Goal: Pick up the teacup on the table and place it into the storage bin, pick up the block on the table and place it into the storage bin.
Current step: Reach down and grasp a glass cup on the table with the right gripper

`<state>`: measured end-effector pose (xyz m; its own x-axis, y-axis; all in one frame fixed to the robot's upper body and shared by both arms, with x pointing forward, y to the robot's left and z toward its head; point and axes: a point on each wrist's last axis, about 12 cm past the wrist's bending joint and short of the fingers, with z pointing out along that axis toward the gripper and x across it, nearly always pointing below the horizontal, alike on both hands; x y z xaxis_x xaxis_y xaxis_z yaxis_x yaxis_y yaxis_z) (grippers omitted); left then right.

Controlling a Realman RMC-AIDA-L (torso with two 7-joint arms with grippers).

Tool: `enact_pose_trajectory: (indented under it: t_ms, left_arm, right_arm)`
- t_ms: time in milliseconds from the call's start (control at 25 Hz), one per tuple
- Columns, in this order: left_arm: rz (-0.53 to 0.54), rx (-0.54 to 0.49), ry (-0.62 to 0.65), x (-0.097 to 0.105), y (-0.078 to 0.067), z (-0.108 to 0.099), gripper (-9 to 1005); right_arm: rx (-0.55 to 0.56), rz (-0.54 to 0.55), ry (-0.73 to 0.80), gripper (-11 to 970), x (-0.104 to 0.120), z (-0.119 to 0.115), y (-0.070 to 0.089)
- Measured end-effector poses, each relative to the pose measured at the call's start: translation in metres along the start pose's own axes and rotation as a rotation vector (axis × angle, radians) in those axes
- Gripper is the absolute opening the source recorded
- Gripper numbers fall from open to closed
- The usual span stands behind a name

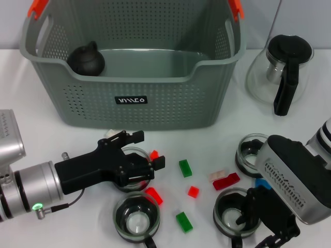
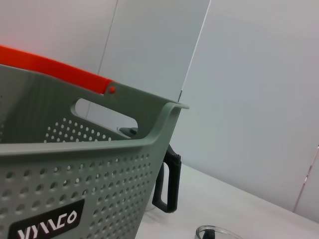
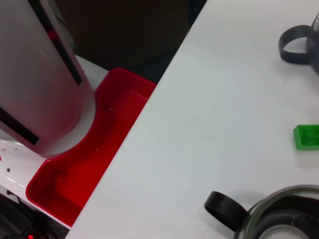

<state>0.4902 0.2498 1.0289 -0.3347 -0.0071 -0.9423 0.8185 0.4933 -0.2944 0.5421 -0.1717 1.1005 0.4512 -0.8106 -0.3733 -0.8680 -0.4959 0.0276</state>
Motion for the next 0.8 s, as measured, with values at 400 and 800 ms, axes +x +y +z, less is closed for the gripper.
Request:
enact_pose_trajectory:
  t_ms: [400,800]
  left_arm:
    - [-0.006,-0.001,0.000,0.0019,-0.0012,-0.0005,930]
    - [-0.014,-0.011,-0.007,0.0034,-0.0016,-0.0030,930]
  right_arm:
    - [-0.017,0.048,0.027,483,-0.0008,0.0024,0.0008]
    - [-0.020,0.054,0.024,67,0.0003,0.0005,0.0018]
